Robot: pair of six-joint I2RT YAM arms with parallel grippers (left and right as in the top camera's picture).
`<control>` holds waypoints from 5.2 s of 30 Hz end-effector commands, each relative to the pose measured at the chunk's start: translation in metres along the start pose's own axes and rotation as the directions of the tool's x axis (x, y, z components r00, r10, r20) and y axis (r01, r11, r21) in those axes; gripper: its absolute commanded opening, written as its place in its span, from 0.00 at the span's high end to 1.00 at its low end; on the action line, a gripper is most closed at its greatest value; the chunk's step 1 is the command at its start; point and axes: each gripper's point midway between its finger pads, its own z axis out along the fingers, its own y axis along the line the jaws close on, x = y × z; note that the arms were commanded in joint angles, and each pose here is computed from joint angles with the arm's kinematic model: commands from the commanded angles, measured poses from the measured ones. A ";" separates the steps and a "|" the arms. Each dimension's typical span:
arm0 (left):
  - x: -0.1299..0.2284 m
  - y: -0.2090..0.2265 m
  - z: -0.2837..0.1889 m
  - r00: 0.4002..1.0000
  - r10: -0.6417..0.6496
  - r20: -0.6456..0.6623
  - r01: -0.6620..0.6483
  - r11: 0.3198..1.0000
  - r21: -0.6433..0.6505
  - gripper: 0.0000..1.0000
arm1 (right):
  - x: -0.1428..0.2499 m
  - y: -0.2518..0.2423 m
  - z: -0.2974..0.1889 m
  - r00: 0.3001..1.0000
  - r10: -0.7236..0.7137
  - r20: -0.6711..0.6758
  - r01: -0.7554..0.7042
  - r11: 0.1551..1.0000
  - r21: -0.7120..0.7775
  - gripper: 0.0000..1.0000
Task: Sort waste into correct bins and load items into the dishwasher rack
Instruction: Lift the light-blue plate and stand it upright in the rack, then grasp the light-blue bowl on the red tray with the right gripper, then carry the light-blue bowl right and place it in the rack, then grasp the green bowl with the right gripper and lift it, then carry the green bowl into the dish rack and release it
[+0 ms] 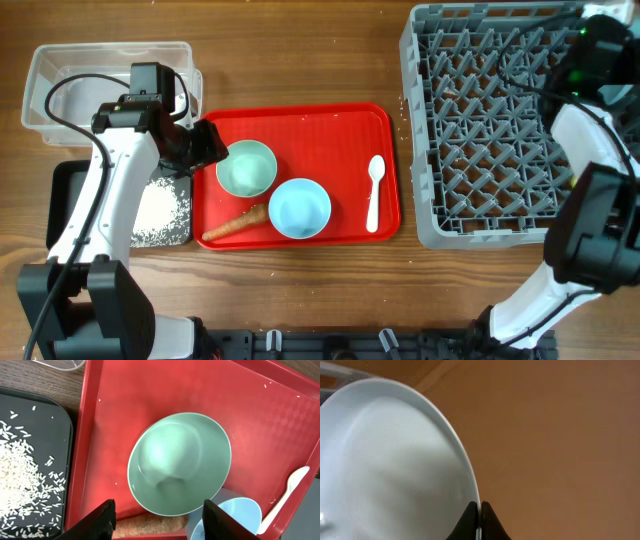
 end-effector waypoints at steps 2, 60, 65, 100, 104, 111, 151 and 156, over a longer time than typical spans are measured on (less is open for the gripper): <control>-0.002 0.000 -0.006 1.000 -0.011 0.020 0.011 1.000 0.000 0.45 | -0.040 0.035 -0.038 0.993 0.070 0.096 -0.063 0.995 -0.082 0.84; -0.003 0.000 -0.006 1.000 -0.010 0.023 0.010 1.000 0.001 0.36 | -0.021 0.148 -0.395 0.996 -0.029 -0.083 -0.068 0.353 -0.933 0.96; -0.003 0.000 -0.006 1.000 -0.010 0.024 0.010 1.000 0.001 0.36 | -0.077 0.020 -0.278 0.977 0.207 0.058 -0.122 0.756 -0.643 0.96; -0.006 -0.001 -0.006 0.999 -0.008 0.033 0.007 1.000 0.005 0.36 | -0.033 0.139 -0.224 0.998 -0.060 -0.022 0.043 0.886 -0.462 0.05; -0.006 -0.001 -0.006 0.999 -0.007 0.033 0.007 1.000 0.005 0.35 | -0.060 0.141 -0.341 0.997 0.066 0.050 0.018 0.408 -0.913 0.10; -0.007 0.016 -0.007 0.999 -0.011 0.049 0.015 0.995 -0.094 0.33 | -0.050 0.166 -0.483 0.999 0.032 -0.032 -0.027 -0.160 -0.987 0.12; -0.015 0.119 -0.032 0.871 -0.474 0.131 0.490 0.858 -0.154 0.16 | -0.105 0.061 -0.324 0.919 0.386 -0.077 -0.290 0.529 -0.797 0.96; -0.016 0.111 -0.030 0.873 -0.475 0.111 0.486 0.867 -0.112 0.16 | -0.057 -0.036 -0.181 0.904 0.412 -0.112 -0.426 0.848 -0.317 0.96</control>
